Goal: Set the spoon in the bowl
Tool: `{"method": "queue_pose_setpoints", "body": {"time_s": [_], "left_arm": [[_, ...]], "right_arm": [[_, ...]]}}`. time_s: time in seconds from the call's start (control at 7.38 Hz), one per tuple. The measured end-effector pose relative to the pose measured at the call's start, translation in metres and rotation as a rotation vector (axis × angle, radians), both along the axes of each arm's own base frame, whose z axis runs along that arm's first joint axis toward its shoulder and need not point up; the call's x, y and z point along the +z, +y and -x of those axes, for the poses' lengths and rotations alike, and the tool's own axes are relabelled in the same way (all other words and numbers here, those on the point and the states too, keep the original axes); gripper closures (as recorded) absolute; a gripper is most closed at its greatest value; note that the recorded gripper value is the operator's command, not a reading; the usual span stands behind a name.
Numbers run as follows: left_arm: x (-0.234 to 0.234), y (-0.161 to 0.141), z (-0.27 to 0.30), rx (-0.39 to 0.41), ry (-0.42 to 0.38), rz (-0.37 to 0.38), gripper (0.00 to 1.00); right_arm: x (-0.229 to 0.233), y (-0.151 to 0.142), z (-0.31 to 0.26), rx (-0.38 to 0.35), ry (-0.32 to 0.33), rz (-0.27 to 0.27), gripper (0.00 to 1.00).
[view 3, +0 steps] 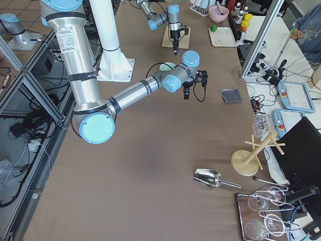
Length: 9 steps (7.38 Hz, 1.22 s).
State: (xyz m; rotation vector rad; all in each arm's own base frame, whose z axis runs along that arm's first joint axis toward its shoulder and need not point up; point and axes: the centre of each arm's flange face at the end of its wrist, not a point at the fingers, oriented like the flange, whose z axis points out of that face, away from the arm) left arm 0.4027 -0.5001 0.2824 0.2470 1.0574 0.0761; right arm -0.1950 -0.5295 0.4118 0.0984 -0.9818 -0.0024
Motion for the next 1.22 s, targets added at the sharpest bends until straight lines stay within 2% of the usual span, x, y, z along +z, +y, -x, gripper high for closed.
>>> {"method": "queue_pose_setpoints", "body": {"time_s": [0.27,0.54,0.68,0.81,0.95,1.22], "left_arm": [[0.074,-0.05,0.11,0.049,-0.199,-0.097,0.02],[0.144,-0.079,0.232,0.118,-0.371,-0.191,0.02],[0.178,-0.082,0.296,0.134,-0.397,-0.199,0.02],[0.21,-0.08,0.348,0.149,-0.366,-0.187,0.02],[0.245,-0.068,0.38,0.162,-0.322,-0.155,0.02],[0.298,-0.035,0.402,0.172,-0.279,-0.081,0.02]], "right_arm": [[0.074,-0.022,-0.065,-0.024,0.095,-0.082,0.0],[0.14,-0.035,-0.134,-0.076,0.183,-0.154,0.0],[0.168,-0.038,-0.166,-0.11,0.214,-0.178,0.0],[0.192,-0.037,-0.193,-0.136,0.232,-0.195,0.0],[0.206,-0.034,-0.213,-0.143,0.239,-0.203,0.0],[0.219,-0.027,-0.237,-0.126,0.246,-0.198,0.0]]}}
